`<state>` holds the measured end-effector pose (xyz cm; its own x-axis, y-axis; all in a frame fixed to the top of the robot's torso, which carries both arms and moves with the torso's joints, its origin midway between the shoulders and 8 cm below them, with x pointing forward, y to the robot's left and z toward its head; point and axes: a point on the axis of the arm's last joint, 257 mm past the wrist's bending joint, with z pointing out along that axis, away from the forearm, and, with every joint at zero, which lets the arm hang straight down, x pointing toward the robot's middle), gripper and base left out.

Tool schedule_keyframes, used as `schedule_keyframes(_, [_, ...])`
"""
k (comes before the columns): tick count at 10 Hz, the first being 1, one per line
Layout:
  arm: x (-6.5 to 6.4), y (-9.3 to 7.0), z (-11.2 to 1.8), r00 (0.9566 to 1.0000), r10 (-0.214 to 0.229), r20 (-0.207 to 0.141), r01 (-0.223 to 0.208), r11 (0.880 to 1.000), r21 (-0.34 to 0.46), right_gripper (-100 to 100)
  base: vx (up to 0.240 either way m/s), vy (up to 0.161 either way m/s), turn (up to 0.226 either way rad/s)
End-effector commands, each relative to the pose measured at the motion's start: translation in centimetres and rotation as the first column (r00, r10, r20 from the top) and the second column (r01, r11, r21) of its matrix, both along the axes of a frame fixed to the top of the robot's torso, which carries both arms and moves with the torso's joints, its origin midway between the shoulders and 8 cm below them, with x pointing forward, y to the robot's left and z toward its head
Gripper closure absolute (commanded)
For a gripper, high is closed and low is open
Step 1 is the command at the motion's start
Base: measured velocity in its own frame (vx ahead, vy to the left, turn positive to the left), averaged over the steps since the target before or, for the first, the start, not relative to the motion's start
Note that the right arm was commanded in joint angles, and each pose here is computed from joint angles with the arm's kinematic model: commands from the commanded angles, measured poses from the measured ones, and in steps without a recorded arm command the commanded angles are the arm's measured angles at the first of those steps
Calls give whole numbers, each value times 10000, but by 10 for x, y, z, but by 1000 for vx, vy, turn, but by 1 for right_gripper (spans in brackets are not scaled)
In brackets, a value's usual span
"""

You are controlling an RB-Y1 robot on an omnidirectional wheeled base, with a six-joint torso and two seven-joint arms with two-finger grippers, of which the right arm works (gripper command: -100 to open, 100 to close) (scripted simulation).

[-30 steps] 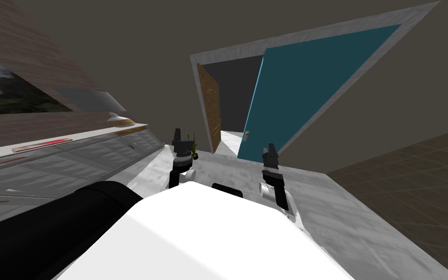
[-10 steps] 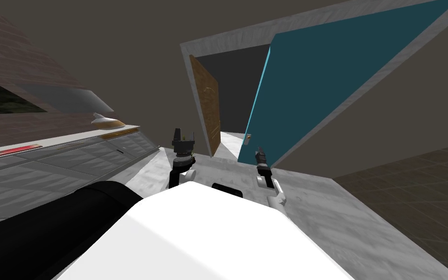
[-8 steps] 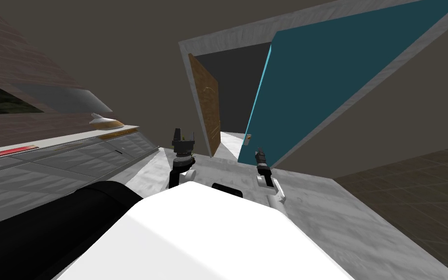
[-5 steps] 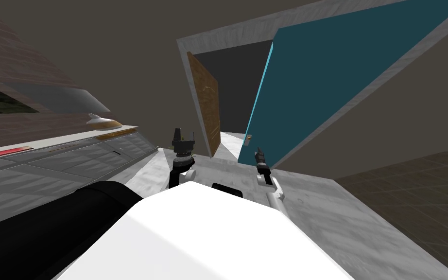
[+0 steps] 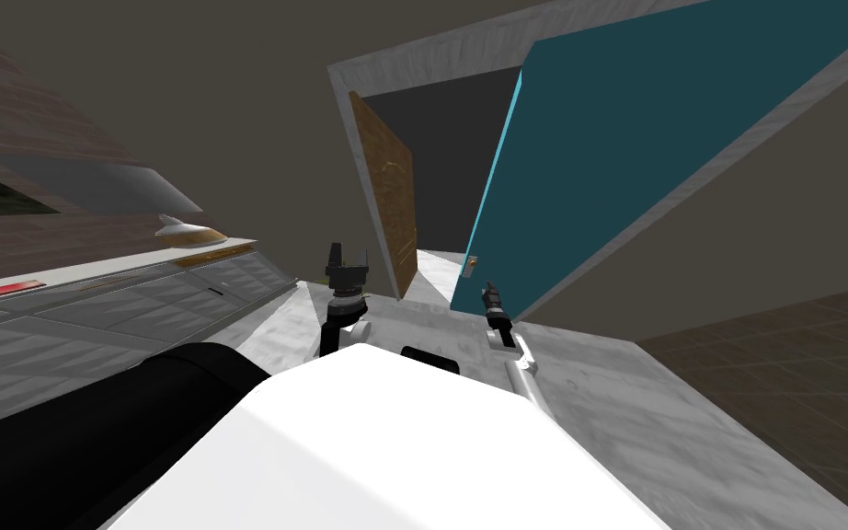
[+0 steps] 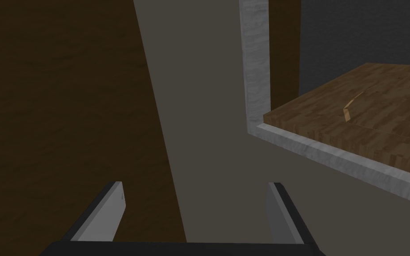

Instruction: Push the door open

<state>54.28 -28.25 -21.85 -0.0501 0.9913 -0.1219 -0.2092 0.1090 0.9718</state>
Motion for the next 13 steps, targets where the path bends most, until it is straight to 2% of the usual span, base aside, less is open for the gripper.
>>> schedule_keyframes(1, [3,-1,-5,9999,3,-106,-2,10000,50,-100,40,7,-4])
schedule_keyframes(4, [17,-9,-17,9991,39,-430,-29,9997,244,-100,79,14,-9])
schedule_keyframes(6, [19,-13,-30,9974,10,-715,13,9995,320,-100,65,13,-3])
schedule_keyframes(10, [32,-23,-46,9931,1,-1175,68,9983,580,-100,87,19,-9])
schedule_keyframes(13, [38,-31,-61,9877,-36,-1560,157,9970,764,-100,105,14,-7])
